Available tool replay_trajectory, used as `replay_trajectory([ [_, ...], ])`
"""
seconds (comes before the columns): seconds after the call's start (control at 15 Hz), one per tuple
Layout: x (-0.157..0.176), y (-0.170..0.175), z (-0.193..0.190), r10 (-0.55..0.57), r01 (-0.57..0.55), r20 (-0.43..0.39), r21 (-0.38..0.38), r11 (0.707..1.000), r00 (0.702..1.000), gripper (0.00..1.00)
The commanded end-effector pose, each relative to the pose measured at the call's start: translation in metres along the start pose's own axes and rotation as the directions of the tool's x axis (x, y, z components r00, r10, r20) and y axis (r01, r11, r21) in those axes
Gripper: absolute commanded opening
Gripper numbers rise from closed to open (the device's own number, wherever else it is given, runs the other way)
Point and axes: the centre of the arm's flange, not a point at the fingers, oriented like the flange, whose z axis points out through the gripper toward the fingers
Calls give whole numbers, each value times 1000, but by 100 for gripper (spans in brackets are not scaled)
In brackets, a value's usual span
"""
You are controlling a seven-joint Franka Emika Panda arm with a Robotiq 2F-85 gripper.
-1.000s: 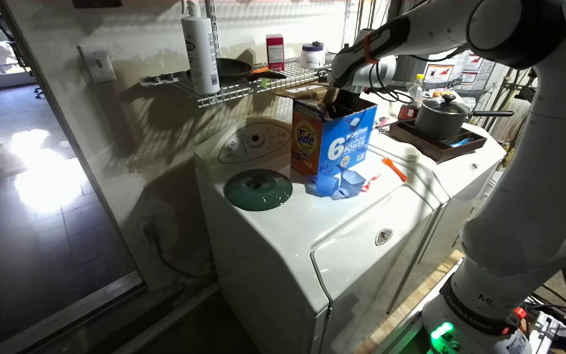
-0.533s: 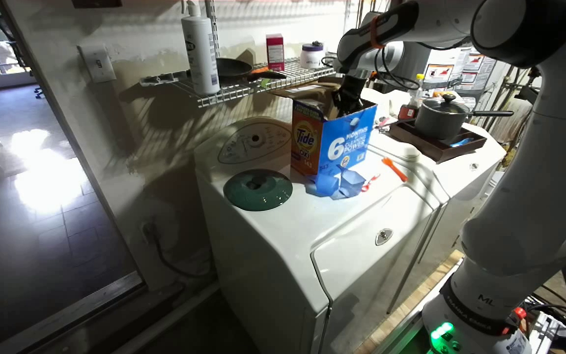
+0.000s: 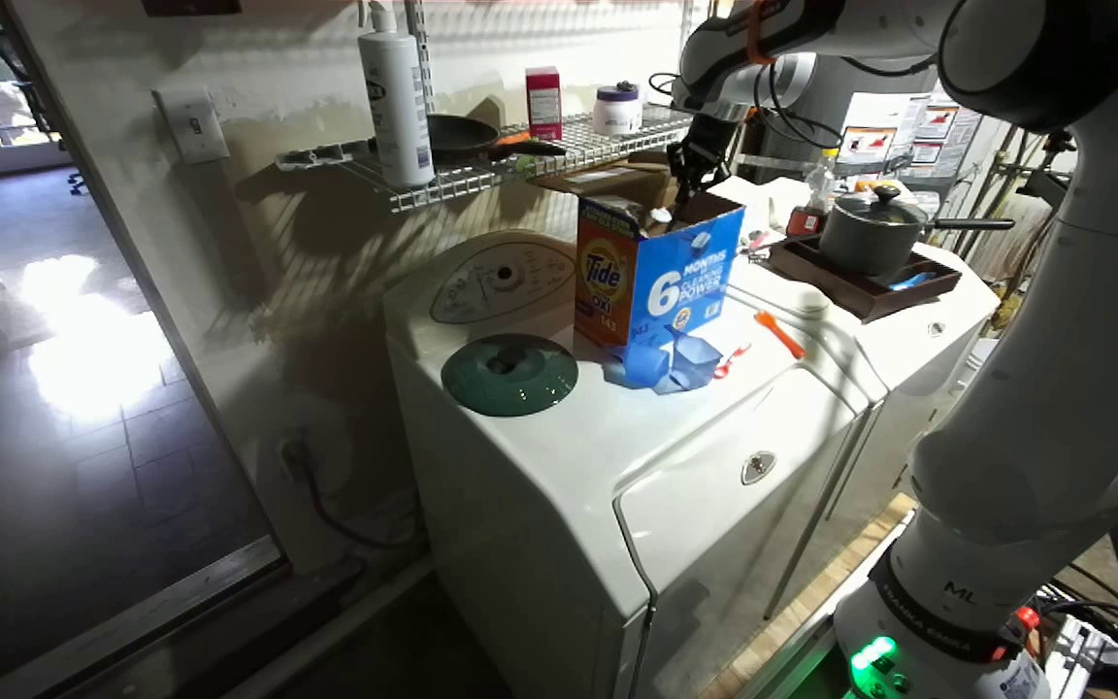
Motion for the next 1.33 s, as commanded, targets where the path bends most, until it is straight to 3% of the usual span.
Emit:
replay_trajectory([
  [0.0,-12,7,-23,2,-2,-1,-25,1000,1000,2],
  [0.27,-11,9,-41,6,-6,-12,-18,1000,1000,2],
  [0.73,-3,1,-74,9,-5,-51,80,997,999,2],
  [1.27,21,-19,-102,-12,16,-34,124,992,999,2],
])
